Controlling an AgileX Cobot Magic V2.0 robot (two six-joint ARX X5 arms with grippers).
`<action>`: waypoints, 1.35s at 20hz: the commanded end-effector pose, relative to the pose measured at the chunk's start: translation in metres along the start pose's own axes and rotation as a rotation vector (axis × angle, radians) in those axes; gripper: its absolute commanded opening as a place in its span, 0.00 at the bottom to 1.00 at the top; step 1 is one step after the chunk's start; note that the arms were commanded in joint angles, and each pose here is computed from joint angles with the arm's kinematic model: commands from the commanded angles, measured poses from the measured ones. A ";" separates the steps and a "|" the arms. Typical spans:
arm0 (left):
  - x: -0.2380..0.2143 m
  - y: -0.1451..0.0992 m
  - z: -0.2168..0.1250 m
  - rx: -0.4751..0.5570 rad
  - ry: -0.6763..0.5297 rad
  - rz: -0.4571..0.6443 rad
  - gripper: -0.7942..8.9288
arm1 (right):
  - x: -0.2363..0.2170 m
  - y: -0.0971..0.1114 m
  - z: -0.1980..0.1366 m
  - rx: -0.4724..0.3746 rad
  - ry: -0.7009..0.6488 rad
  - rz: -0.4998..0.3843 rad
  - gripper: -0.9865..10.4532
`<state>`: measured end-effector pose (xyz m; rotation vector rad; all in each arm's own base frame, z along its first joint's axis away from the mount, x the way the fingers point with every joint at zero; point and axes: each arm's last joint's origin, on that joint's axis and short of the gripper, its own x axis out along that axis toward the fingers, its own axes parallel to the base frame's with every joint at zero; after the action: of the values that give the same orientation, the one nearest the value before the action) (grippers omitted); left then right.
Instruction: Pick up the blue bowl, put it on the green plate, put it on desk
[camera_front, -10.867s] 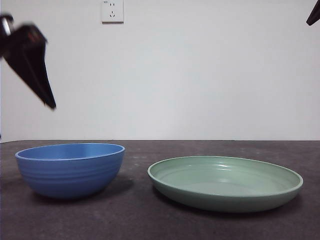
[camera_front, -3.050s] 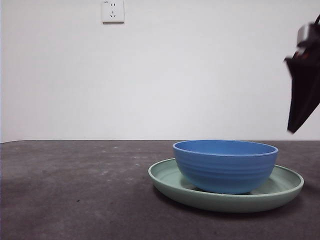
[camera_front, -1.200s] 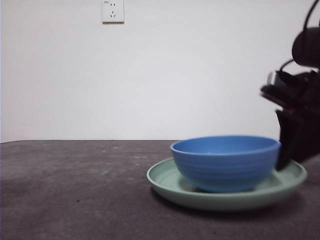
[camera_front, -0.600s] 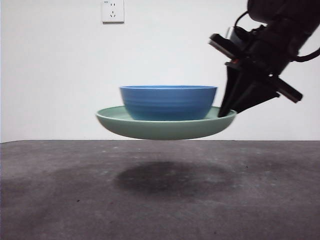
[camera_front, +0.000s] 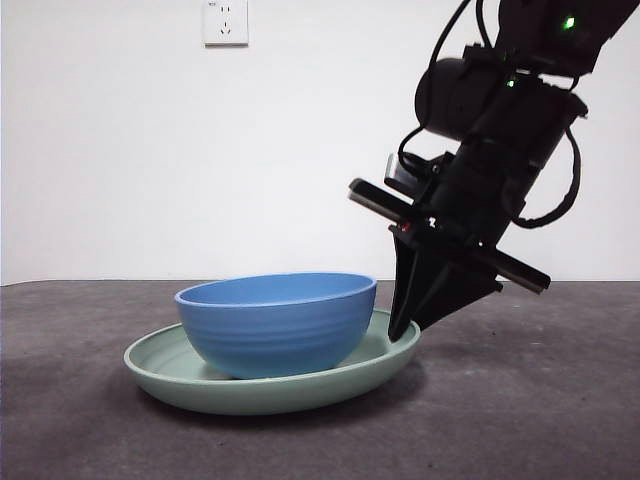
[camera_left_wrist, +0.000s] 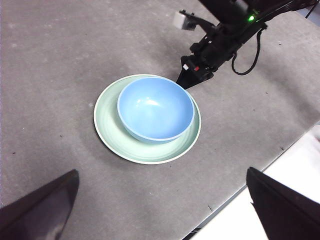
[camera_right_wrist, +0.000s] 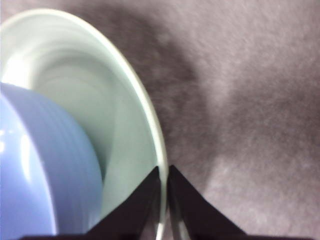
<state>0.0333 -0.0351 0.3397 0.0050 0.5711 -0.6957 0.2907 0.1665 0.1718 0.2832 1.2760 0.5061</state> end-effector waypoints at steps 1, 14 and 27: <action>-0.002 -0.001 0.003 0.005 -0.020 -0.011 0.76 | 0.006 0.003 0.005 -0.002 -0.007 0.017 0.09; -0.002 -0.001 0.002 0.004 -0.019 -0.010 0.76 | -0.015 0.001 0.012 -0.073 -0.074 0.036 0.35; -0.002 -0.001 0.003 0.004 -0.020 -0.011 0.76 | -0.165 0.025 -0.047 -0.256 -0.239 -0.010 0.61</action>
<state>0.0332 -0.0350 0.3398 0.0043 0.5705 -0.6957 0.2067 0.0978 0.3027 0.1594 1.0011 0.5724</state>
